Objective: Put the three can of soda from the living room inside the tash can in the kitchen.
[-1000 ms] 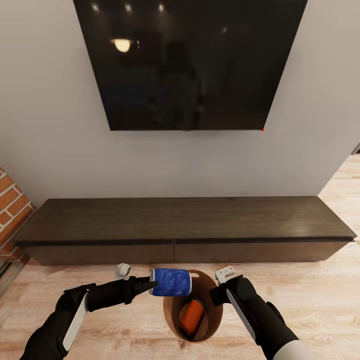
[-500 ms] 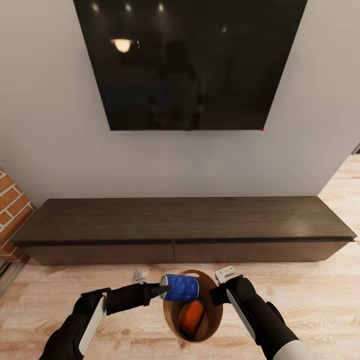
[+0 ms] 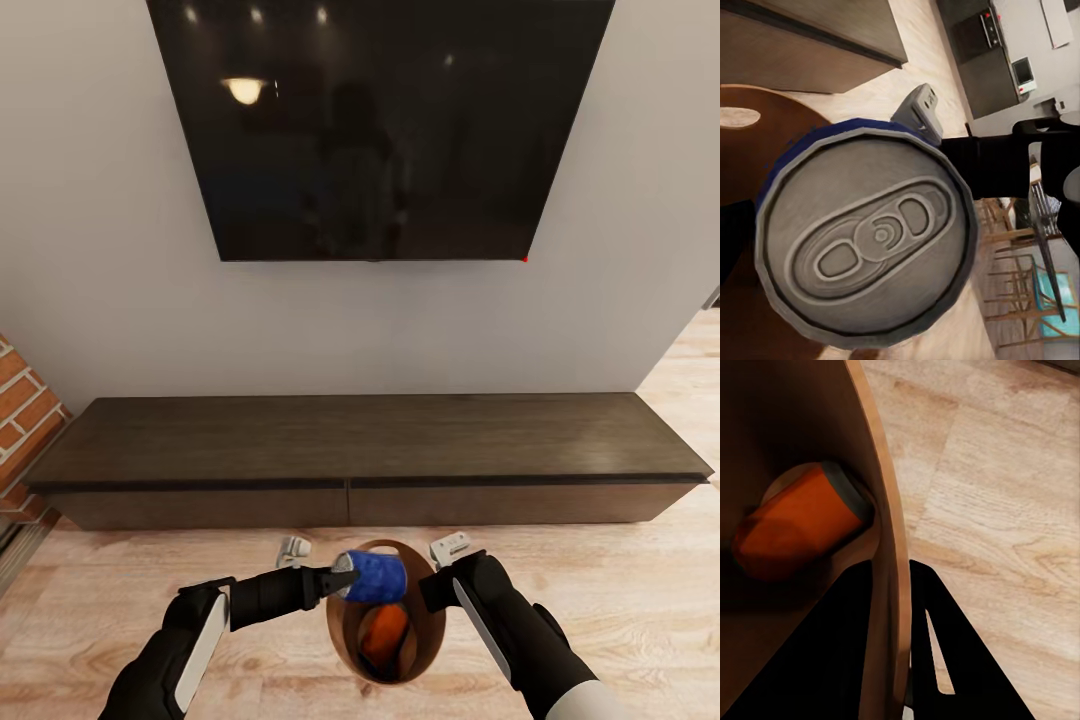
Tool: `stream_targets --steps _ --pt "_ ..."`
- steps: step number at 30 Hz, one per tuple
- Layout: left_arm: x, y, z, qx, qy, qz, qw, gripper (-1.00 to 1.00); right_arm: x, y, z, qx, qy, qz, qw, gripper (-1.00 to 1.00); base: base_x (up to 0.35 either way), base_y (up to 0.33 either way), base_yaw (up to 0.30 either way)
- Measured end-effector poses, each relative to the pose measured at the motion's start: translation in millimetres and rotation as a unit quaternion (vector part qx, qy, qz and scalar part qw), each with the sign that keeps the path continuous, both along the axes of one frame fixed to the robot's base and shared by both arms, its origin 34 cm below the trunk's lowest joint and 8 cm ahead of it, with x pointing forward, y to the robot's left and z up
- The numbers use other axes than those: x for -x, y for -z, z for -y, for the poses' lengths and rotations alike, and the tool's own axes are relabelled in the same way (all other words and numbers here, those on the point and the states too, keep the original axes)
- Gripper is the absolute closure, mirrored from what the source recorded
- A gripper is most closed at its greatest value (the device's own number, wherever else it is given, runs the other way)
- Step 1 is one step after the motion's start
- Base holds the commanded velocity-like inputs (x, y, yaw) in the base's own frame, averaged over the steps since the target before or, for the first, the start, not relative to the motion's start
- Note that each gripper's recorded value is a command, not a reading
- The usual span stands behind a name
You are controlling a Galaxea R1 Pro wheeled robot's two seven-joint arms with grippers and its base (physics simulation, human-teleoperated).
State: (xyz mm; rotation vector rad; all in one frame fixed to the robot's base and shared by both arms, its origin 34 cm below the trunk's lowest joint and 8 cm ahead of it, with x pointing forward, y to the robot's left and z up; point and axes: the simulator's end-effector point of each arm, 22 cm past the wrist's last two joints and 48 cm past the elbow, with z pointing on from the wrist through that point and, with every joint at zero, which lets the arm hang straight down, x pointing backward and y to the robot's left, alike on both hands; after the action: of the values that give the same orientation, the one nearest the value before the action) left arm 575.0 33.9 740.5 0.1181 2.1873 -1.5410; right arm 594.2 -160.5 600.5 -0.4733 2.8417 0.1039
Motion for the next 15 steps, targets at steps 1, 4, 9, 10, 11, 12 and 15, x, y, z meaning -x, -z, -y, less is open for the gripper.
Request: stream_targets --steps 1,4,9,10,11,12,15 --pt "0 1 0 -0.002 -0.001 -0.001 1.0000 -1.00 0 0 0 0.000 0.000 0.000 1.0000 1.00 0.000 0.000 0.000" --pt "-1 2 -1 -0.005 -0.003 -0.001 1.0000 -1.00 0 0 0 0.000 0.000 0.000 1.0000 1.00 0.000 0.000 0.000" --pt "-2 1 -2 -0.002 -0.004 -0.001 1.0000 -1.00 0 0 0 0.000 0.000 0.000 1.0000 1.00 0.000 0.000 0.000" --pt "-1 -1 -5 0.003 -0.002 0.000 1.0000 -1.00 0 0 1 0.002 -0.001 0.000 1.0000 1.00 0.000 0.000 0.000" --pt "0 -3 -7 0.006 0.001 0.002 1.0000 -1.00 0 0 1 0.002 -0.001 0.001 1.0000 1.00 0.000 0.000 0.000" --pt "4 -7 -20 0.016 0.012 0.007 0.9998 -1.00 0 0 1 0.002 -0.001 0.000 1.0000 1.00 0.000 0.000 0.000" --pt "25 -25 -68 0.069 0.051 0.010 0.9962 -1.00 0 0 -1 -0.003 0.000 -0.001 1.0000 1.00 0.000 0.000 0.000"
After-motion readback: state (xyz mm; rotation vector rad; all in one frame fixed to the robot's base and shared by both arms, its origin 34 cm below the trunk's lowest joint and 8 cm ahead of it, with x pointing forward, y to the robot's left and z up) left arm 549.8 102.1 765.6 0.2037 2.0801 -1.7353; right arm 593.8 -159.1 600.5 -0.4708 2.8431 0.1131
